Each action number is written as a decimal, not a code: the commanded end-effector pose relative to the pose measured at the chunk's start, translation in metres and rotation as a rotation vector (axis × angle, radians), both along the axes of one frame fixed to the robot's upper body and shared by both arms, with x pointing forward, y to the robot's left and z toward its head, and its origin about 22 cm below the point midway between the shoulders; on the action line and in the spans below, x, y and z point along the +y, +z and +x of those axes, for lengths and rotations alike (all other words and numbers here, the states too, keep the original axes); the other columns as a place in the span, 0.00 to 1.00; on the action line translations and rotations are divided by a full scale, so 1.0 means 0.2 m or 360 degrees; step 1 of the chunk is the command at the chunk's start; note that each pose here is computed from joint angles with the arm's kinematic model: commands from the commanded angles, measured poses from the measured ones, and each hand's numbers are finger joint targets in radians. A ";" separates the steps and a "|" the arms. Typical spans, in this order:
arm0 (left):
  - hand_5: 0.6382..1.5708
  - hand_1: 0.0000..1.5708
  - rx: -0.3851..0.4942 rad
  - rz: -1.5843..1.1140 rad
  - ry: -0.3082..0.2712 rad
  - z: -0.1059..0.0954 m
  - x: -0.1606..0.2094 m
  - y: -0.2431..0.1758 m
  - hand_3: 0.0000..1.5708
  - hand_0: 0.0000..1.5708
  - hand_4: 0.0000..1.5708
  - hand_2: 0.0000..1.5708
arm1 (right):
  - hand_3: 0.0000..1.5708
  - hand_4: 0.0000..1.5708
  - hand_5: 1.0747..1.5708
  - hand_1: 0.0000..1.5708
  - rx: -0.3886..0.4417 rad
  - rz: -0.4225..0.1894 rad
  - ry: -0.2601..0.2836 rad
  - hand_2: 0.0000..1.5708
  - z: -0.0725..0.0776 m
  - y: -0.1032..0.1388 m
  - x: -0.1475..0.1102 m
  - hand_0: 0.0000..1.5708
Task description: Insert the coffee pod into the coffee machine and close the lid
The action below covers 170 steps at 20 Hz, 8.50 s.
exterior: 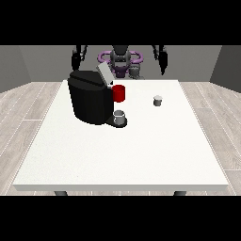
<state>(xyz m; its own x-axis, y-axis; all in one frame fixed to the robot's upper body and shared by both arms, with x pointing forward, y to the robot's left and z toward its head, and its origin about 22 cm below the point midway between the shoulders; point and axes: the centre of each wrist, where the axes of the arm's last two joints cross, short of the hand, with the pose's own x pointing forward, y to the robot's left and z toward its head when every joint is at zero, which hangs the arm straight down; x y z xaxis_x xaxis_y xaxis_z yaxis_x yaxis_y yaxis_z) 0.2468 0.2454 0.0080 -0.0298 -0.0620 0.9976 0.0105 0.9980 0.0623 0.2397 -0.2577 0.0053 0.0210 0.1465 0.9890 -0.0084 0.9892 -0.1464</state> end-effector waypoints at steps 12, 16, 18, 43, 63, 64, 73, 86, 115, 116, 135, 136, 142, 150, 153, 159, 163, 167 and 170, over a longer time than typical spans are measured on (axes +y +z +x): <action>1.00 0.00 -0.0143 0.0641 -0.0422 -0.02 0.38 0.03 0.00 0.00 0.00 0.00 | 0.00 0.00 1.00 0.00 -0.0126 -0.0152 -0.0335 0.00 0.08 0.01 0.03 0.00; 1.00 0.00 -0.0068 0.0818 -0.0352 0.14 0.47 0.18 0.00 0.00 0.00 0.00 | 0.00 0.00 1.00 0.00 -0.0191 -0.0122 -0.0228 0.00 0.08 -0.02 0.19 0.00; 1.00 0.00 -0.0035 0.0870 -0.0298 0.18 0.53 0.22 0.00 0.00 0.00 0.00 | 0.00 0.00 1.00 0.00 -0.0155 -0.0114 -0.0170 0.00 0.05 -0.04 0.11 0.00; 1.00 0.60 0.0059 0.1466 -0.0253 0.55 0.39 0.10 0.42 0.60 0.00 0.62 | 0.00 0.00 1.00 0.00 -0.0106 -0.0089 -0.0049 0.00 0.32 0.07 0.33 0.00; 1.00 0.50 0.0241 0.1993 -0.0489 0.61 0.52 0.05 0.55 0.50 0.25 0.62 | 0.00 0.00 1.00 0.00 -0.0039 -0.0160 -0.0058 0.00 0.27 -0.07 0.35 0.00; 1.00 0.55 0.0205 0.2019 -0.0510 0.59 0.50 0.00 0.59 0.55 0.26 0.65 | 0.00 0.00 1.00 0.00 -0.0048 -0.0201 -0.0086 0.00 0.29 -0.07 0.34 0.00; 1.00 0.91 -0.0015 0.1742 -0.0608 0.72 0.28 0.13 0.86 0.91 0.31 0.91 | 0.00 0.00 1.00 0.00 0.0038 -0.0181 -0.0201 0.00 0.33 -0.14 0.16 0.00; 1.00 0.89 0.0032 0.1687 -0.0827 0.85 0.00 0.39 0.85 0.89 0.38 0.89 | 0.00 0.00 1.00 0.00 0.0186 -0.0178 -0.0188 0.00 0.28 -0.23 0.18 0.00; 1.00 0.80 -0.0266 0.1655 -0.0369 1.05 -0.03 1.37 0.79 0.80 0.31 0.83 | 0.00 0.07 1.00 0.00 -0.0306 -0.0096 -0.0067 0.00 0.52 0.23 0.31 0.00; 1.00 0.78 -0.0257 0.1619 -0.0462 1.06 0.00 1.25 0.79 0.78 0.31 0.82 | 0.00 0.06 1.00 0.00 -0.0229 -0.0126 -0.0134 0.00 0.52 0.25 0.34 0.00; 1.00 0.74 -0.0165 0.1627 -0.0475 1.09 -0.09 1.22 0.76 0.74 0.27 0.79 | 0.00 0.00 1.00 0.00 -0.0226 -0.0140 -0.0150 0.00 0.49 0.12 0.22 0.00; 1.00 0.74 -0.0249 0.1666 -0.0452 1.08 -0.01 1.29 0.76 0.74 0.27 0.78 | 0.00 0.00 1.00 0.00 -0.0285 -0.0127 -0.0134 0.00 0.54 0.25 0.25 0.00; 1.00 0.78 -0.0223 0.1652 -0.0441 1.08 -0.02 1.26 0.77 0.78 0.24 0.80 | 0.00 0.00 1.00 0.00 -0.0195 -0.0120 -0.0095 0.00 0.53 0.25 0.20 0.00; 1.00 0.75 -0.0392 0.1687 -0.0410 1.08 -0.09 1.35 0.74 0.75 0.22 0.76 | 0.00 0.00 1.00 0.00 -0.0297 -0.0123 -0.0157 0.00 0.56 0.25 0.27 0.00; 1.00 0.78 -0.0426 0.1769 -0.0278 1.06 0.06 1.44 0.74 0.78 0.00 0.79 | 0.00 0.00 1.00 0.00 -0.0369 -0.0153 -0.0121 0.00 0.58 0.36 0.25 0.00; 1.00 0.74 -0.0476 0.1943 -0.0270 1.06 0.02 1.40 0.68 0.74 0.00 0.76 | 0.00 0.00 1.00 0.00 -0.0342 -0.0119 -0.0161 0.00 0.57 0.29 0.31 0.00; 1.00 0.70 -0.0421 0.1897 -0.0281 1.07 0.09 1.36 0.63 0.70 0.00 0.72 | 0.00 0.00 1.00 0.00 -0.0359 -0.0182 -0.0118 0.00 0.58 0.39 0.30 0.00; 1.00 0.71 -0.0515 0.1834 -0.0240 1.06 -0.02 1.47 0.62 0.71 0.00 0.71 | 0.00 0.03 1.00 0.00 -0.0355 -0.0131 -0.0122 0.00 0.56 0.24 0.24 0.00; 1.00 0.77 -0.0572 0.1819 -0.0266 1.06 0.00 1.48 0.61 0.77 0.00 0.75 | 0.00 0.09 1.00 0.00 -0.0352 -0.0138 -0.0137 0.00 0.59 0.33 0.31 0.00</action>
<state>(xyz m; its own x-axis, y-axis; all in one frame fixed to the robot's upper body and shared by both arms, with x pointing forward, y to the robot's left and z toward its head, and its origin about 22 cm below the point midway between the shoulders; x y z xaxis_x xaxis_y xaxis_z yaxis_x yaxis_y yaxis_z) 0.4607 0.2492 0.2909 -0.3529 -0.8831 0.3093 -0.0152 0.3359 0.9418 0.3537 -0.2007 0.0656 -0.1659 0.2380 0.9570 0.1045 0.9692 -0.2230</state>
